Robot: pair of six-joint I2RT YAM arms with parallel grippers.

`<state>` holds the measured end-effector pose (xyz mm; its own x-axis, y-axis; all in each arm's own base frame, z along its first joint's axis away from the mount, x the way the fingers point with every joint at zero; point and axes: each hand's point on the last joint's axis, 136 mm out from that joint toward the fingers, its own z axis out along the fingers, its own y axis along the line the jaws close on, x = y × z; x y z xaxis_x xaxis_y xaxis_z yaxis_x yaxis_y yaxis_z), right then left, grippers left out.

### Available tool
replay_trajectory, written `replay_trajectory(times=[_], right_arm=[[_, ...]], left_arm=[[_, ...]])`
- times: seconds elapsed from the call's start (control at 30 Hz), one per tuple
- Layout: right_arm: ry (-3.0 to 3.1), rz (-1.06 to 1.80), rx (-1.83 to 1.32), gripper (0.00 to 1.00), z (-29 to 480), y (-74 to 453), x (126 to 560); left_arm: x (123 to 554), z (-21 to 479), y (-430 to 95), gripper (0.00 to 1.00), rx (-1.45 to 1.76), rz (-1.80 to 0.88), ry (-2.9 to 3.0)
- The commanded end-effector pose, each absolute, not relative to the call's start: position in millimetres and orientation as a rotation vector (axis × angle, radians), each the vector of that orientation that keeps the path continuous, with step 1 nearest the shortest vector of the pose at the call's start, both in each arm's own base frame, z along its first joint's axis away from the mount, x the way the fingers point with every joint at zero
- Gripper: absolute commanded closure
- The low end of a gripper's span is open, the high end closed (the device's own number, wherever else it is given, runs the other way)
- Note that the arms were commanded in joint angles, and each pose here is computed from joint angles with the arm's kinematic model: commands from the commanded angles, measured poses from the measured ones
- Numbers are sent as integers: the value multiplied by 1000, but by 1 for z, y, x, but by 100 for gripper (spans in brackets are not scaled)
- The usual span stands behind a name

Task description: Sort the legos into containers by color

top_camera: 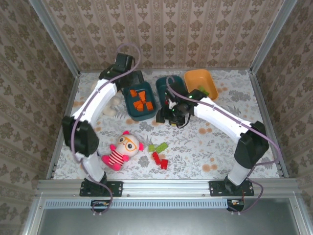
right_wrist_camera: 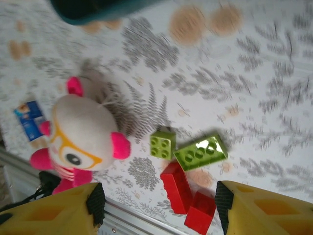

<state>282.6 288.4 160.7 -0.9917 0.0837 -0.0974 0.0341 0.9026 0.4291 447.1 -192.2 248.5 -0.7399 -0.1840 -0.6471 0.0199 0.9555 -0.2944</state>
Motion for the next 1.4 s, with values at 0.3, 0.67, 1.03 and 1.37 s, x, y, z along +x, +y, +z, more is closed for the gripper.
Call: replay_trajectory(times=[0.3,0.67,1.03,1.37], right_arm=[[3080,371,1047,36,63,293,232],[2987,315,1370,37,23,310,234],[2946,260,1472,50,-4,306,233],[2882,284,1433,70,-4,297,244]], left_arm=[[252,236,-198,23,187,-742,2420],[166,229,-177,19,305,-906,2389],[161,234,-178,20,329,-932,2376],[162,230,-182,20,332,-940,2389]])
